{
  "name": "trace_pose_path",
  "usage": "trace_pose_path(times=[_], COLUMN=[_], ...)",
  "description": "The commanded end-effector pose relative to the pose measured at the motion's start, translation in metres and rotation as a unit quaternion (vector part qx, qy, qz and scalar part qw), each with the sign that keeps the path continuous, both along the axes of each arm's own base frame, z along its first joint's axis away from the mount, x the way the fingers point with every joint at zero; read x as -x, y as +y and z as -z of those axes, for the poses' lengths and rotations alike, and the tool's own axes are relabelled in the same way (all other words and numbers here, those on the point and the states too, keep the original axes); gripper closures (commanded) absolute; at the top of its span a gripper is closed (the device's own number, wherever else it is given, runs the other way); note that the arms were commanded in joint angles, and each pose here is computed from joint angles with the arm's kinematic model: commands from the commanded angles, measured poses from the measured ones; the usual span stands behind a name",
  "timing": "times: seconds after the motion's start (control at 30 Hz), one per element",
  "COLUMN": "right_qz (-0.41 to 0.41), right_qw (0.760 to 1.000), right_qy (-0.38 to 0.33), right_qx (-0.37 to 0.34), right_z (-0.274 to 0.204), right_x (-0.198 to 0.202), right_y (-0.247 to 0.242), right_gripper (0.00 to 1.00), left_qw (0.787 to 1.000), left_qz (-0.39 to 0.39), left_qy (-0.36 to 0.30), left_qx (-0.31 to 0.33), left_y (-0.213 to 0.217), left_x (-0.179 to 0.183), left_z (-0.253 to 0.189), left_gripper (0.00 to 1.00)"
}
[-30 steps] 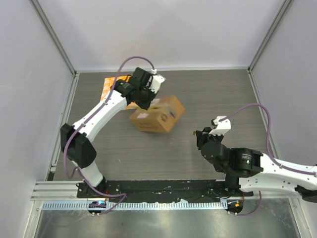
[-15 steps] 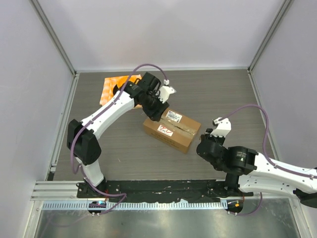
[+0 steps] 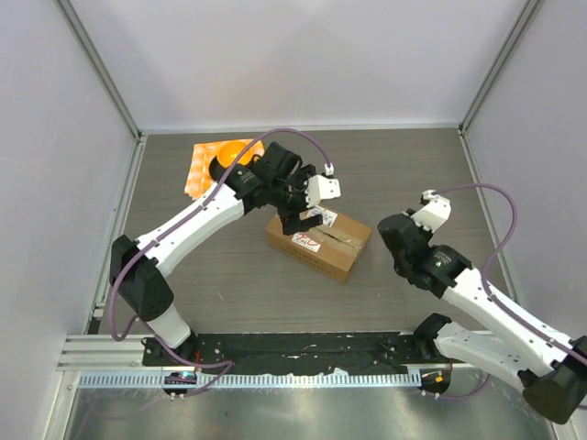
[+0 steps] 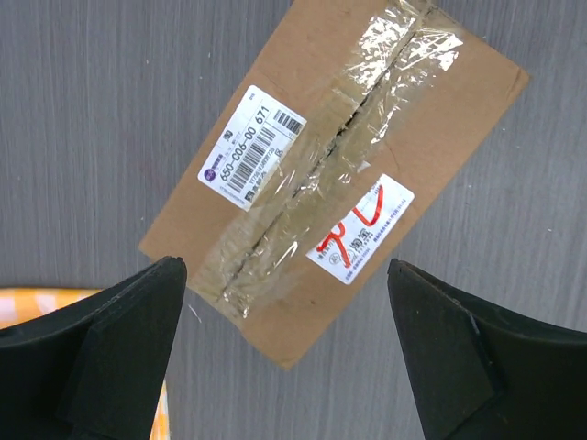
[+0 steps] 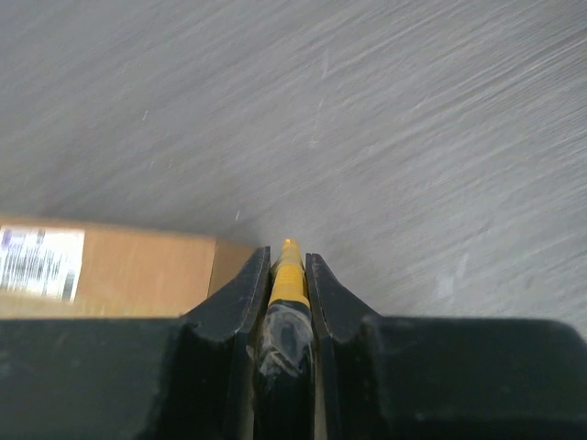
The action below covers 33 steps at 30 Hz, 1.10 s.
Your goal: Unpack the express box
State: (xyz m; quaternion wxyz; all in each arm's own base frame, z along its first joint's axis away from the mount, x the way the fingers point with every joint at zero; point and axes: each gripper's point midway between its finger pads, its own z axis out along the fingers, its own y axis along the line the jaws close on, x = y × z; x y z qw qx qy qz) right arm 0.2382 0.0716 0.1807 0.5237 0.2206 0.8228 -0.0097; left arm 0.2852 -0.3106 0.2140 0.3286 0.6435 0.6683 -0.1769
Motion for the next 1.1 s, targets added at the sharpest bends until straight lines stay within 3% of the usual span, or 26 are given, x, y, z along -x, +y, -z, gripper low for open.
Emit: trace_pose_path(times=[0.0,0.2,0.33,0.4,0.77,1.07], right_qz=[0.018,0.011,-0.012,-0.031,-0.102,-0.16], right_qw=[0.999,0.993,0.987,0.981,0.957,0.923], right_qy=[-0.032,-0.048,-0.03,-0.054,-0.069,-0.06], right_qx=[-0.035,-0.105,-0.156,-0.183,-0.262,-0.345], right_z=[-0.021,-0.015,0.016,0.01,0.023,0.053], right_x=[-0.055,-0.113,-0.144,-0.158,-0.206,-0.206], right_y=[-0.013,-0.018,0.005,0.018,0.067,0.103], right_gripper=[0.99,0.99,0.99,0.99,0.99,0.99], left_qw=[0.997,0.991,0.972,0.966,0.956,0.961], left_qz=[0.051,0.062,0.085,0.1,0.132,0.133], left_qy=[-0.054,-0.117,-0.215,-0.237,-0.255,-0.23], left_qx=[0.01,-0.011,-0.042,-0.042,-0.049,-0.074], left_y=[-0.028,-0.036,-0.04,-0.045,-0.082,-0.085], left_x=[-0.012,-0.031,-0.044,-0.041,-0.028,-0.015], left_z=[0.016,0.035,0.037,0.041,0.061,0.096], left_gripper=[0.02,0.0,0.0,0.0,0.0,0.01])
